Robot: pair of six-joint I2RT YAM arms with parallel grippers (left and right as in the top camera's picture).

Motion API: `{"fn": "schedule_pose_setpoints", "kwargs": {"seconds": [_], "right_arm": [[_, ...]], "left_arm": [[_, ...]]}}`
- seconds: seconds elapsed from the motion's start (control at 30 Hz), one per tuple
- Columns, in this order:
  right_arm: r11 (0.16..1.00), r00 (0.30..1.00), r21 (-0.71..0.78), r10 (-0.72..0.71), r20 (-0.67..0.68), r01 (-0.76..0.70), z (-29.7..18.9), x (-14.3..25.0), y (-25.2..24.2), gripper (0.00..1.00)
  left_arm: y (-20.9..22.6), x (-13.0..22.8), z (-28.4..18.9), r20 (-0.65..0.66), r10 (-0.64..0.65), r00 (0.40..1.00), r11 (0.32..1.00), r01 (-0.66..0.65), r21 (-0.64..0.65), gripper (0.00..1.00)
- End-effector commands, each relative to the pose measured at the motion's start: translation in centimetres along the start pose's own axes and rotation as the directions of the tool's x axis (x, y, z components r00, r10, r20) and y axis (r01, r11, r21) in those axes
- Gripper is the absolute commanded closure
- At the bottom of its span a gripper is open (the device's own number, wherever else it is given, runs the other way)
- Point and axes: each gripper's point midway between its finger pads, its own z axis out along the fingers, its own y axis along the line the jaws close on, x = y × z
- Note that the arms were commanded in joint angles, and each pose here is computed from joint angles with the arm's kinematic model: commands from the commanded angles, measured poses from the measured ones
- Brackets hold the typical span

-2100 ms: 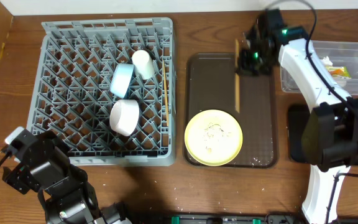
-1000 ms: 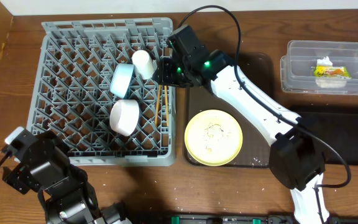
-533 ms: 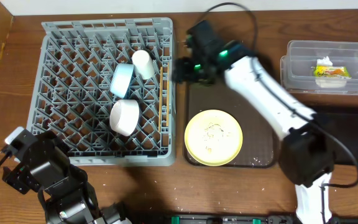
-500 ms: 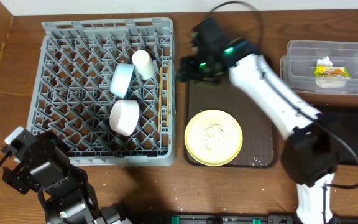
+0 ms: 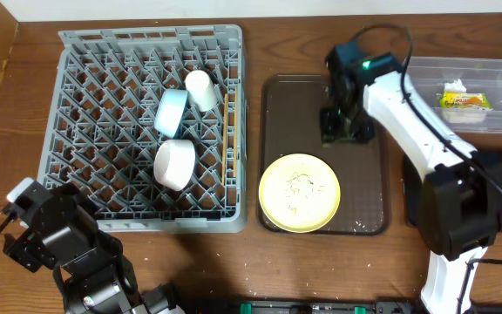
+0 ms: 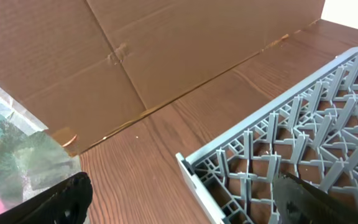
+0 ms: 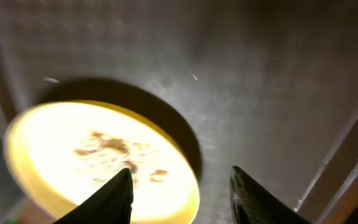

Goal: Sort waste into correct bins and load items into the dishwasher
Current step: 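Move right gripper to the yellow plate and grip its edge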

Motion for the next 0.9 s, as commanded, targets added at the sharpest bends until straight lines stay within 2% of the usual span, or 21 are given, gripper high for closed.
{"fn": "schedule_pose_setpoints", "kwargs": {"seconds": [0.0,0.13,0.27,0.43,0.5,0.57,0.7,0.87], "right_arm": [[0.996,0.995,-0.003,-0.089,-0.038,0.089,2.0,1.7,-0.2,0.52],[0.99,0.988,-0.07,-0.13,-0.08,0.125,4.2,3.2,0.2,0.51],[0.99,0.988,-0.067,-0.128,-0.091,0.122,4.8,3.7,-0.1,0.52],[0.991,0.988,-0.056,-0.129,-0.085,0.125,5.0,3.6,-0.3,0.63],[0.991,0.989,-0.043,-0.126,-0.077,0.123,5.3,3.5,-0.6,0.63],[0.995,0.992,-0.017,-0.102,-0.069,0.101,5.7,3.4,-1.1,0.63],[0.997,0.997,0.066,-0.045,-0.055,0.048,6.0,3.1,-2.8,0.71],[0.981,1.0,0.19,0.031,0.003,-0.031,5.7,2.2,-5.1,0.67]], "left_arm": [[0.5,-0.9,-0.4,0.018,-0.007,1.0,1.0,0.007,-0.015,0.06],[0.5,-0.9,-0.4,0.018,-0.007,1.0,1.0,0.007,-0.015,0.06],[0.5,-0.9,-0.4,0.018,-0.007,1.0,1.0,0.007,-0.015,0.06],[0.5,-0.9,-0.4,0.018,-0.007,1.0,1.0,0.007,-0.015,0.06],[0.5,-0.9,-0.4,0.018,-0.007,1.0,1.0,0.007,-0.015,0.06],[0.5,-0.9,-0.4,0.018,-0.007,1.0,1.0,0.007,-0.015,0.06],[0.5,-0.9,-0.4,0.018,-0.007,1.0,1.0,0.007,-0.015,0.06],[0.5,-0.9,-0.4,0.018,-0.007,1.0,1.0,0.007,-0.015,0.06]]}}
